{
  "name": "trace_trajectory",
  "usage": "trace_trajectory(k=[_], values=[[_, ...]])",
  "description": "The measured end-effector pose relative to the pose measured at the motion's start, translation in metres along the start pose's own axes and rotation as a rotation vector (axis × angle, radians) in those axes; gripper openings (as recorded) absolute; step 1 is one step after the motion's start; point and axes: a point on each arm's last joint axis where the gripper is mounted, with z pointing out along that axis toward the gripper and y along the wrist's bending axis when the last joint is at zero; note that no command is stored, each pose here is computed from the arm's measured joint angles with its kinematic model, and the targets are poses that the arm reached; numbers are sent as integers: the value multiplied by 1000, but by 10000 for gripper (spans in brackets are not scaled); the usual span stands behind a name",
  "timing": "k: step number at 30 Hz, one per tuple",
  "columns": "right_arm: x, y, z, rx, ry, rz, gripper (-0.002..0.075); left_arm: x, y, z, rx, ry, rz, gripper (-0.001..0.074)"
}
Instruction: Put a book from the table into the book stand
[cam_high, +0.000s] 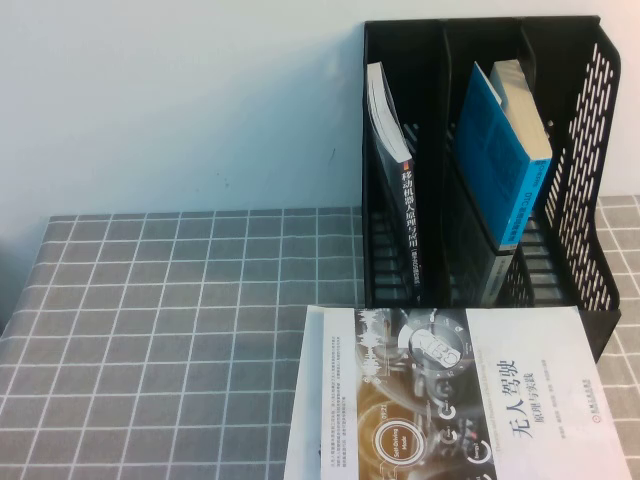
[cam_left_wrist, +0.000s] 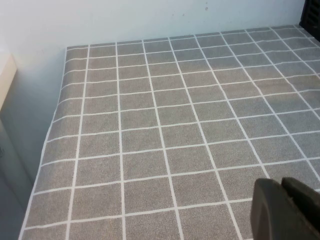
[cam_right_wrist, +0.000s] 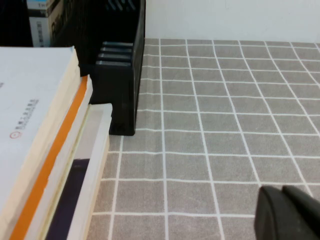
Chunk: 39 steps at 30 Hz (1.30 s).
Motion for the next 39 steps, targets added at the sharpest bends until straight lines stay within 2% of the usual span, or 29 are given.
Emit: trace_trajectory(k=[20, 29, 32, 39], values=[[0, 0, 0, 0, 0, 0, -3, 0, 0, 0, -1, 0, 2, 0], [-2, 0, 0, 4, -27, -16, -3, -4, 1, 0, -10, -56, 61, 0], [-13, 0, 0, -1, -164, -16, -3, -13, 1, -1, -21, -151, 70, 0], [-58, 2, -21, -19, -707, -18, -3, -34, 4, -7, -38, -400, -17, 0]])
